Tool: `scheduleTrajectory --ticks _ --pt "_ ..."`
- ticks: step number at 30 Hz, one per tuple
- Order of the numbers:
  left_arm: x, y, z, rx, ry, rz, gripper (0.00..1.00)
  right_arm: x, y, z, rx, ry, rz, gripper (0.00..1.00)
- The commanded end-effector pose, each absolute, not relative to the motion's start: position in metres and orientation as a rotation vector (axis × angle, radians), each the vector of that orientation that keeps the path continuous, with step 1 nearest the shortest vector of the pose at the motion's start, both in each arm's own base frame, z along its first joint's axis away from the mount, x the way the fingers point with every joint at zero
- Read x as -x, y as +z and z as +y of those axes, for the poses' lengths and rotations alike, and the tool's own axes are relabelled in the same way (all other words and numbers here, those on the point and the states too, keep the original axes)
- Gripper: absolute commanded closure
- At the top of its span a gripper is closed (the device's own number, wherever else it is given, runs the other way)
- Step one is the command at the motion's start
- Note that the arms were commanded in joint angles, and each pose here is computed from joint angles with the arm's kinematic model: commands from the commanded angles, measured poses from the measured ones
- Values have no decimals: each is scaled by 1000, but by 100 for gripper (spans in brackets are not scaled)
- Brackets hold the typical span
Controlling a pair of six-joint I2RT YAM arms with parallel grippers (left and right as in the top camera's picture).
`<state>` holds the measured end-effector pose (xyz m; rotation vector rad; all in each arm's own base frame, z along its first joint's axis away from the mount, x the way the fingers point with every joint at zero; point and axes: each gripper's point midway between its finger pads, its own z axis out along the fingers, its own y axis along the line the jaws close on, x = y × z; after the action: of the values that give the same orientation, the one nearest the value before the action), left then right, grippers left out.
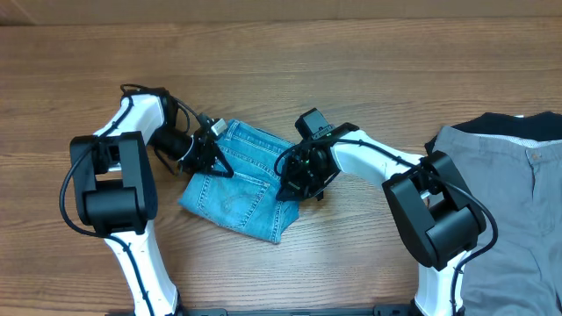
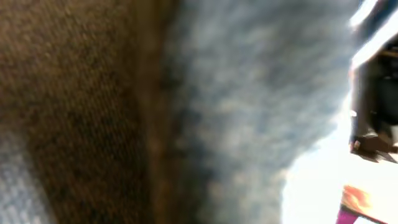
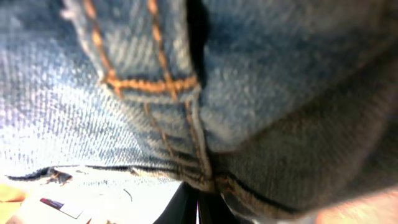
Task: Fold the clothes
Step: 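Grasp the jeans bundle with the left gripper and drag it to the upper-left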
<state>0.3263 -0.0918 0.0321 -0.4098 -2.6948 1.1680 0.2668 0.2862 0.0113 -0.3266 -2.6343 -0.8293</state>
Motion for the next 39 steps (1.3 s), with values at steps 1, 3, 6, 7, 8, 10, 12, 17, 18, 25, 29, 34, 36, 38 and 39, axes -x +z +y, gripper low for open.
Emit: scheduleTrajectory --ticks 1,3,6,7,8,10,12,17,18,25,29,34,36,38,39 --pt "-355 60 -78 480 1161 -2780 96 -289 28 262 295 -793 -2790 94" --pt "-369 79 -73 481 1180 -2819 96 -298 44 253 281 -807 -2851 94" --pt "-390 104 -59 488 1188 -2901 96 -307 66 238 306 -809 -2925 93" --pt "-399 114 -52 495 1186 -2946 96 -309 75 235 303 -827 -2945 93" --pt "-404 119 -47 496 1184 -2971 96 -310 79 234 299 -838 -2952 93" --pt "-418 132 -30 482 1173 -3048 96 -310 88 232 303 -856 -2964 93" --pt "-428 142 -14 442 1162 -3114 96 -310 93 232 299 -869 -2972 93" --pt "-462 166 33 220 1296 -3286 96 -311 95 232 297 -876 -2977 93" --pt "-468 168 42 172 1309 -3314 96 -311 95 232 297 -876 -2977 93" --pt "-508 168 124 -322 1202 -3515 96 -308 93 230 305 -853 -2972 93" --pt "-515 143 158 -433 1181 -3536 96 -306 92 227 312 -829 -2970 93" --pt "-514 97 177 -522 1176 -3473 96 -306 92 227 313 -830 -2969 93" --pt "-514 81 185 -555 1162 -3461 96 -306 92 227 313 -830 -2969 93" --pt "-512 69 195 -592 1123 -3458 96 -305 92 227 316 -825 -2966 93" --pt "-511 67 200 -606 1102 -3461 96 -304 91 227 322 -821 -2962 93"
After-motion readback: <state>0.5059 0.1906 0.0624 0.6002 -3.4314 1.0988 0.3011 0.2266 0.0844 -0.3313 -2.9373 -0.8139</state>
